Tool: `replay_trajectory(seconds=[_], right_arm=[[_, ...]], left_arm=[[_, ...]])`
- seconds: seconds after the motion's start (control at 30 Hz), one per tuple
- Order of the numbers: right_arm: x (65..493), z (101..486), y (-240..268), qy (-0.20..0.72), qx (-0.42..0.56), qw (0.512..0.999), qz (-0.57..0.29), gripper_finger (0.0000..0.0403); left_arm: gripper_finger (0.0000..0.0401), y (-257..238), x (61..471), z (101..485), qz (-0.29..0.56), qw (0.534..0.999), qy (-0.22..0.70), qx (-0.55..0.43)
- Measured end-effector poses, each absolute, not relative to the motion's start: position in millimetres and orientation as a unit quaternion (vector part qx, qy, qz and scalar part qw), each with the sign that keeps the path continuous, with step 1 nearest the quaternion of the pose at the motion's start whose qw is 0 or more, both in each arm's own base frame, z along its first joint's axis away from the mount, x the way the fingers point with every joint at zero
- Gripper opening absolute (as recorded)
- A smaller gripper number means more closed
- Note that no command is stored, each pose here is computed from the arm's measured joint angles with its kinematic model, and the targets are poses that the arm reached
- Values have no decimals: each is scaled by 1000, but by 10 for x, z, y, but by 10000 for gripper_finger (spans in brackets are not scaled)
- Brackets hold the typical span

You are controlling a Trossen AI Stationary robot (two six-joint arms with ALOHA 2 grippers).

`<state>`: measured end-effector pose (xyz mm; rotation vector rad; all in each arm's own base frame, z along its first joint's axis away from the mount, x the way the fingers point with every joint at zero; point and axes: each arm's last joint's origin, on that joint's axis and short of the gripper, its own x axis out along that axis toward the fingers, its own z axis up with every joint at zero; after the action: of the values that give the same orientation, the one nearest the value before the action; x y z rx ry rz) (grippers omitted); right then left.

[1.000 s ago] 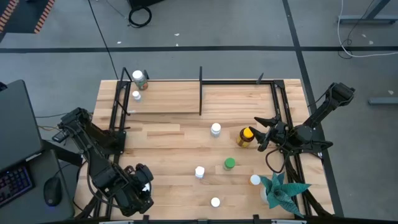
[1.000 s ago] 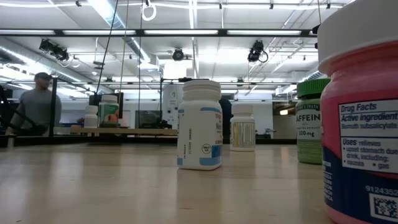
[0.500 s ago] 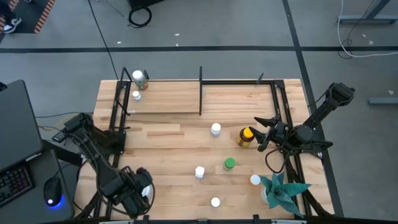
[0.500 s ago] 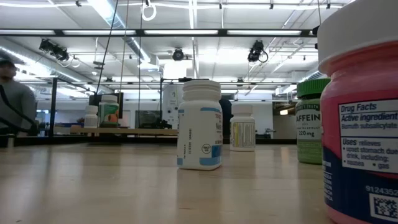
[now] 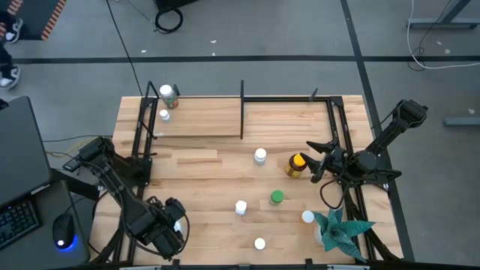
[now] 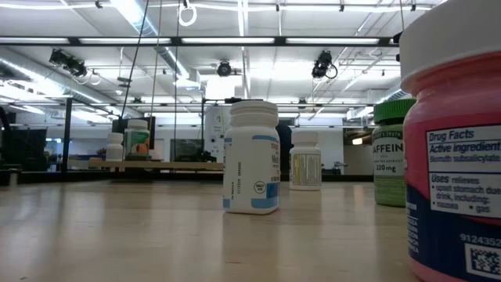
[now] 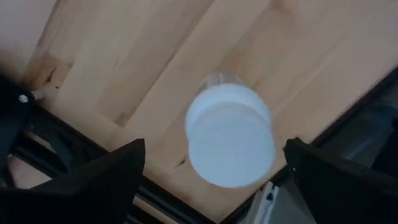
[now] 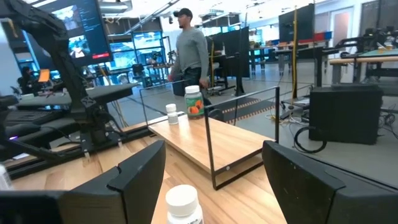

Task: Pick and place medicine bottles onto shelf by color
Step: Put the white pill bottle on the shelf

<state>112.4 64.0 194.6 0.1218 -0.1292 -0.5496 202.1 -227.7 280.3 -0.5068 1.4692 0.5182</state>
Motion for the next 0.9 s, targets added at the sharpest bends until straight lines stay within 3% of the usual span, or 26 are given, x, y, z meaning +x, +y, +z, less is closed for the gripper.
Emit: replay_trajectory(seconds=[0.37, 0.63, 0.9], right_arm=[[1123, 1947, 653, -66, 60, 962, -257, 275], [1107, 1946, 676, -64, 60, 964, -250, 275], [1106, 1946, 677, -64, 61, 964, -251, 275]], left_arm=[[392, -2257, 2094, 2782, 231, 678, 654, -242], [392, -2300, 2060, 2449, 206, 657, 680, -252], [389, -2290, 2069, 2427, 202, 664, 677, -245]])
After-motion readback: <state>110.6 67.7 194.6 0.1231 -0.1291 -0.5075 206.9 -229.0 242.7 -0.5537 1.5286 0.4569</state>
